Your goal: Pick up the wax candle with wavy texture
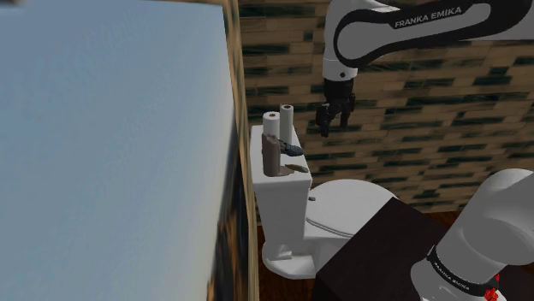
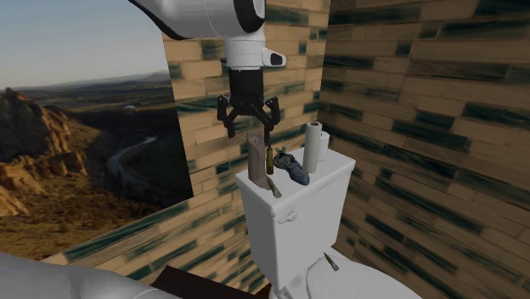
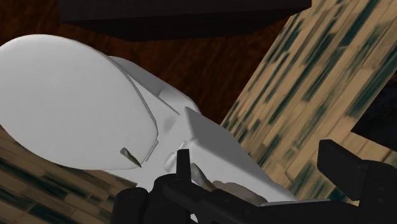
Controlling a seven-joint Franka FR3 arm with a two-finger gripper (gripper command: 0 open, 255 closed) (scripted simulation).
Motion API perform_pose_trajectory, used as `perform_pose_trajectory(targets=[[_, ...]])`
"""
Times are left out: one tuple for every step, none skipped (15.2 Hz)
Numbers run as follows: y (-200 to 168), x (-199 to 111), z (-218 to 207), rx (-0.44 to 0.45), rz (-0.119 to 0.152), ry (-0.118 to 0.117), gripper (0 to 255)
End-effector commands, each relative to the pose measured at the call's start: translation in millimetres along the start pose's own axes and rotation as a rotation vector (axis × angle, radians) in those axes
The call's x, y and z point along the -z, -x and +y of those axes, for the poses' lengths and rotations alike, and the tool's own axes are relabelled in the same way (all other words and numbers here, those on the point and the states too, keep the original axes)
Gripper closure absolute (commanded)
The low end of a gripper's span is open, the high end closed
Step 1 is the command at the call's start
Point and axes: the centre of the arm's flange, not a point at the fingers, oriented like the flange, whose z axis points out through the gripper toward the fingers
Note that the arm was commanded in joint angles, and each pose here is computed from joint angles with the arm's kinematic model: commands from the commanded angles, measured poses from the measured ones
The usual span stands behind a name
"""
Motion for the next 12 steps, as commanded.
perform_pose_trajectory(targets=[[-26,-5,-7,0.005,-0.010,-0.002,0],[-39,-7,-10,0.007,-0.014,-0.003,0],[-53,-10,-14,0.009,-0.019,-0.004,0],[-66,-12,-17,0.012,-0.023,-0.005,0],[-79,-14,-21,0.014,-0.028,-0.006,0],[-92,-17,-24,0.016,-0.033,-0.007,0],[-105,-19,-27,0.018,-0.037,-0.008,0],[-119,-22,-31,0.021,-0.042,-0.009,0],[-132,-24,-34,0.023,-0.046,-0.010,0],[-145,-27,-38,0.025,-0.051,-0.011,0],[-158,-30,-42,0.027,-0.055,-0.012,0],[-171,-32,-45,0.030,-0.060,-0.013,0]])
